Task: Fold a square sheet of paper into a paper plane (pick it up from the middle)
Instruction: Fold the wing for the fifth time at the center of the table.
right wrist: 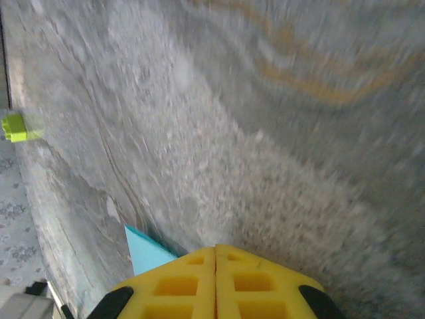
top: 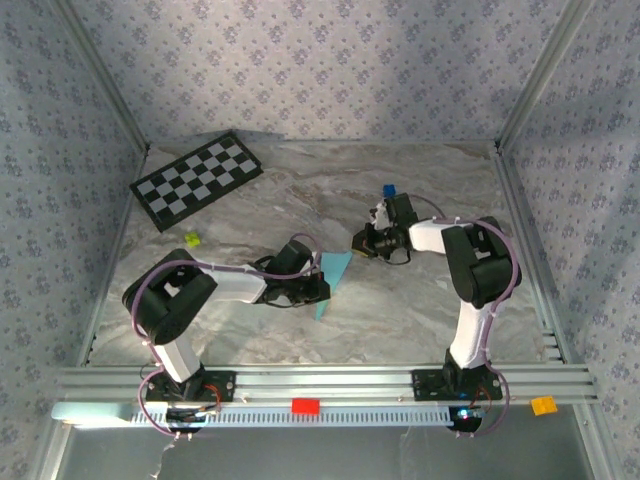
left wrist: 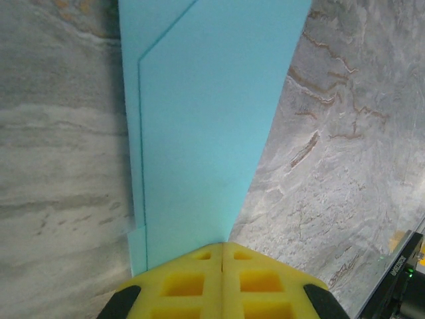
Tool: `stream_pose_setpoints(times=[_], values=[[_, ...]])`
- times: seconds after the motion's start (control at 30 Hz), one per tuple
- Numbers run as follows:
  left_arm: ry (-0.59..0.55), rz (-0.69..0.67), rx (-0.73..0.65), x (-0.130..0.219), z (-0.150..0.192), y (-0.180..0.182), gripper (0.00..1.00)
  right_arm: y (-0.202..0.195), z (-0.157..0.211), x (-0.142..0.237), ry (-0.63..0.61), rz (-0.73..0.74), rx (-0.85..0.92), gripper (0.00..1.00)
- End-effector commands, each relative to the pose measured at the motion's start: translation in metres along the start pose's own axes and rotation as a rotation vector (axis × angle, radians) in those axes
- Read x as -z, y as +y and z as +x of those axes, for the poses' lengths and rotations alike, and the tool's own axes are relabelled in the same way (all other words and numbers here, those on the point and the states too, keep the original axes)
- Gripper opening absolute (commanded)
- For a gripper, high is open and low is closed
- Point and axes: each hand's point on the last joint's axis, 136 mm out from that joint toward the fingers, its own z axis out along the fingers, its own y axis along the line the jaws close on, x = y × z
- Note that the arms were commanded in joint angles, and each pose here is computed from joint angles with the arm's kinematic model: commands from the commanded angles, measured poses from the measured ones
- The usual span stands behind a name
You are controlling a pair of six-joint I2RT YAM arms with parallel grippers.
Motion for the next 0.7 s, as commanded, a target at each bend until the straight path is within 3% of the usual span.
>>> stream_pose_setpoints(times=[0.0, 0.2, 0.4, 0.53, 0.67], values=[[0.073, -0.139, 0.064, -0.001, 0.030, 0.039, 0.00, 0.014, -0.009, 0.010, -0.001, -0.026, 0.042, 0.09], [0.058, -0.141, 0.058, -0.001, 0.024, 0.033, 0.00, 0.042, 0.005, 0.029, -0.027, -0.050, 0.098, 0.10], [0.047, -0.161, 0.054, 0.002, 0.024, 0.038, 0.00, 0.061, 0.051, 0.005, 0.073, -0.134, 0.078, 0.07], [0.045, -0.161, 0.056, 0.003, 0.025, 0.038, 0.00, 0.040, 0.071, -0.009, 0.109, -0.054, 0.071, 0.06], [0.046, -0.161, 0.054, 0.003, 0.025, 0.038, 0.00, 0.025, 0.069, -0.017, 0.130, -0.024, 0.043, 0.06]])
